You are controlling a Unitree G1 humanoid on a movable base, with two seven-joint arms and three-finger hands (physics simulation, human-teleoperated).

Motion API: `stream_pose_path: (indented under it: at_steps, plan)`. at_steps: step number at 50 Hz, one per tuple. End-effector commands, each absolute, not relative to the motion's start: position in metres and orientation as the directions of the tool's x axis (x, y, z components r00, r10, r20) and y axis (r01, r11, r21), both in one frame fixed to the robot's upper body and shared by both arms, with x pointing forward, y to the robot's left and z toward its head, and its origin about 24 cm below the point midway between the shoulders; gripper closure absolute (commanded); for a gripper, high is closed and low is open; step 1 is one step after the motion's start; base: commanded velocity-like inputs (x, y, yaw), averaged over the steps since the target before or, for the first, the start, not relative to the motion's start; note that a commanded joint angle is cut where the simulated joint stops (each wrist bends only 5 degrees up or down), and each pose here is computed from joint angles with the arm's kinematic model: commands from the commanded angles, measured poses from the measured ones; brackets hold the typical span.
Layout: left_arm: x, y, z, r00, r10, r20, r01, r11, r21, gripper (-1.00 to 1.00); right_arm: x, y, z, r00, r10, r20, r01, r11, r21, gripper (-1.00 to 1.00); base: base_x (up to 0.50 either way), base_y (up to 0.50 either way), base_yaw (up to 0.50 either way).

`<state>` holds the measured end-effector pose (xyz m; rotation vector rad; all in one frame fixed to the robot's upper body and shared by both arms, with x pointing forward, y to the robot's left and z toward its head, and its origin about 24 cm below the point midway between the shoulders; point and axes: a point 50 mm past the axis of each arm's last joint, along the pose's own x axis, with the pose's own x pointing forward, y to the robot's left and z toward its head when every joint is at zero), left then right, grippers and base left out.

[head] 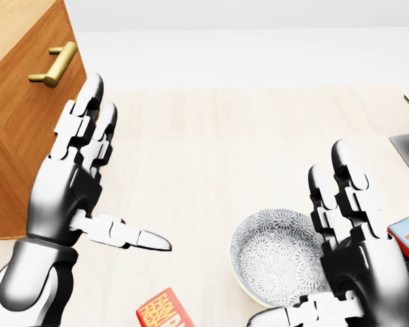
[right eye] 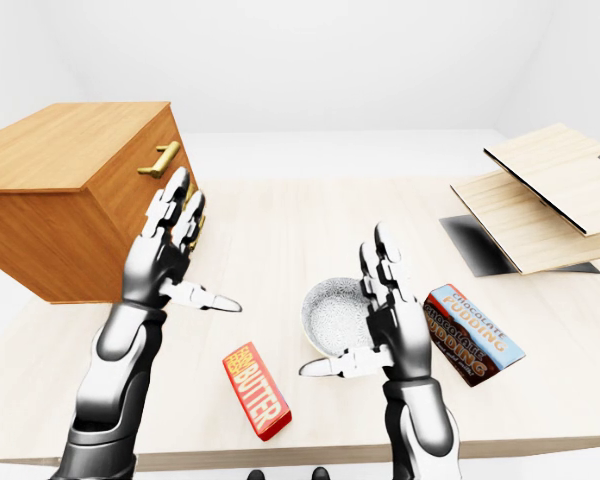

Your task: Close the top drawer of the cabinet and put the bowl on top of it.

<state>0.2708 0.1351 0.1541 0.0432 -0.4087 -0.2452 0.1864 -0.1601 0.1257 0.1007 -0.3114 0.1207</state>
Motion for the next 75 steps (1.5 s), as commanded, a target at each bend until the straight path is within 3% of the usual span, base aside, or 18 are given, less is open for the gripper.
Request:
stream_pose_path:
  at_steps: [1, 10, 23, 26, 33, 48, 75]
  plan:
    - [0.219, 0.101, 0.166, 0.828, -0.325, 0.457, 0.248, 0.943, 0.221, -1.0, 0.184, -0.165, 0.133, 0.934, 0.089, 0.346, -0.125, 0.989, 0.082, -1.0, 0.0, 0.0, 0.0]
    - [0.2, 0.081, 0.171, 0.8, -0.371, 0.472, 0.238, 0.917, 0.319, -1.0, 0.179, -0.166, 0.138, 0.926, 0.089, 0.366, -0.126, 0.989, 0.078, -1.0, 0.0, 0.0, 0.0]
    - [0.18, 0.061, 0.181, 0.749, -0.421, 0.512, 0.214, 0.884, 0.415, -1.0, 0.154, -0.181, 0.17, 0.865, 0.038, 0.501, -0.086, 0.993, 0.074, -1.0, 0.0, 0.0, 0.0]
    - [0.181, 0.059, 0.179, 0.761, -0.396, 0.514, 0.142, 0.874, 0.464, -1.0, 0.147, -0.185, 0.177, 0.843, 0.025, 0.537, -0.077, 0.994, 0.074, -1.0, 0.0, 0.0, 0.0]
    - [0.182, 0.05, 0.174, 0.768, -0.415, 0.488, 0.132, 0.848, 0.513, -1.0, 0.137, -0.192, 0.189, 0.804, 0.008, 0.594, -0.056, 0.996, 0.063, -1.0, 0.0, 0.0, 0.0]
    - [0.191, 0.034, 0.173, 0.778, -0.373, 0.505, -0.026, 0.785, 0.619, -1.0, 0.127, -0.204, 0.203, 0.742, -0.026, 0.67, -0.02, 0.998, 0.061, -1.0, 0.0, 0.0, 0.0]
    - [0.193, -0.018, 0.122, 0.8, -0.534, 0.273, 0.074, 0.539, 0.839, -1.0, 0.116, -0.228, 0.222, 0.648, -0.116, 0.753, 0.024, 0.991, 0.132, -1.0, 0.0, 0.0, 0.0]
